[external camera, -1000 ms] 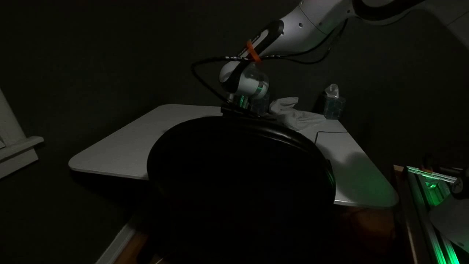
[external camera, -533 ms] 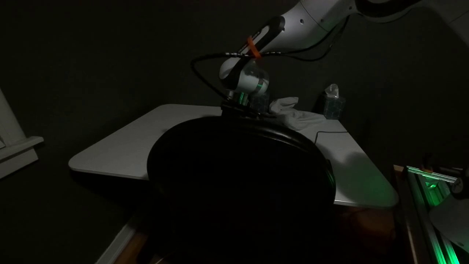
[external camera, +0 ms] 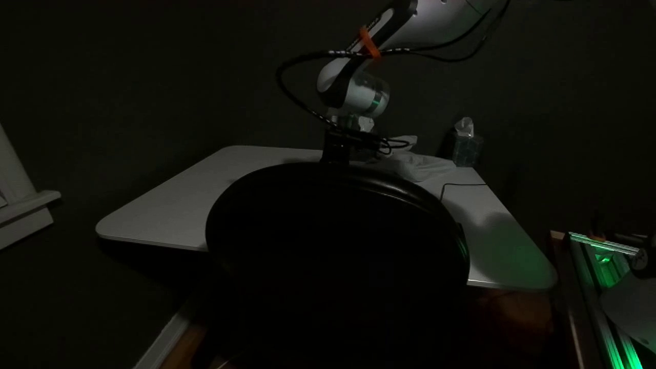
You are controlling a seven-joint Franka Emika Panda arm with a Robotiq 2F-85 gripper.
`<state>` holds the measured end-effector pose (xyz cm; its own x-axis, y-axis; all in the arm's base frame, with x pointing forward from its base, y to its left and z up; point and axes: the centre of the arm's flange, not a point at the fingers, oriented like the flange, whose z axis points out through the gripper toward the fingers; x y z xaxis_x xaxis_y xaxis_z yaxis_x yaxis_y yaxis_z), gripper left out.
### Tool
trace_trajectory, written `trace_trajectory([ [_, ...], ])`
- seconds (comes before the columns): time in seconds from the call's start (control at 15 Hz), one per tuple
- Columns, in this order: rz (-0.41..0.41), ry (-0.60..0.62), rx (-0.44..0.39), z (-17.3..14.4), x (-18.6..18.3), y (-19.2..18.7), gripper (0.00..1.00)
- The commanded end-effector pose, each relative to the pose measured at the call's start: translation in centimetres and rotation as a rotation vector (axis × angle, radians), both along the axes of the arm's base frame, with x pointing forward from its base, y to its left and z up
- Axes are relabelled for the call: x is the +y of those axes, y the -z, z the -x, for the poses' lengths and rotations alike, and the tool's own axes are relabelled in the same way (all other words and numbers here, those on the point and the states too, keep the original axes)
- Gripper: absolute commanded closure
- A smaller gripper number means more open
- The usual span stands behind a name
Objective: Press the button on the keyboard
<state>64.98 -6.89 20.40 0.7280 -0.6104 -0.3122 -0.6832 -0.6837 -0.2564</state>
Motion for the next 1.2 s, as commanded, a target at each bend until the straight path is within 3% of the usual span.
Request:
trace_trajectory([
  [0.0, 0.069, -0.053, 0.126, 6.4, -0.9, -1.2, 1.00],
  [0.27, 0.139, -0.064, 0.215, 10.7, -3.5, -1.4, 1.00],
  [0.6, 0.100, -0.101, 0.298, 14.0, -2.3, 0.2, 1.00],
  [0.67, 0.091, -0.109, 0.310, 14.2, -2.1, 0.4, 1.00],
  [0.73, 0.098, -0.089, 0.282, 12.6, -3.1, 0.7, 0.99],
  [1.13, 0.110, -0.102, 0.299, 12.9, -2.2, 1.5, 1.00],
])
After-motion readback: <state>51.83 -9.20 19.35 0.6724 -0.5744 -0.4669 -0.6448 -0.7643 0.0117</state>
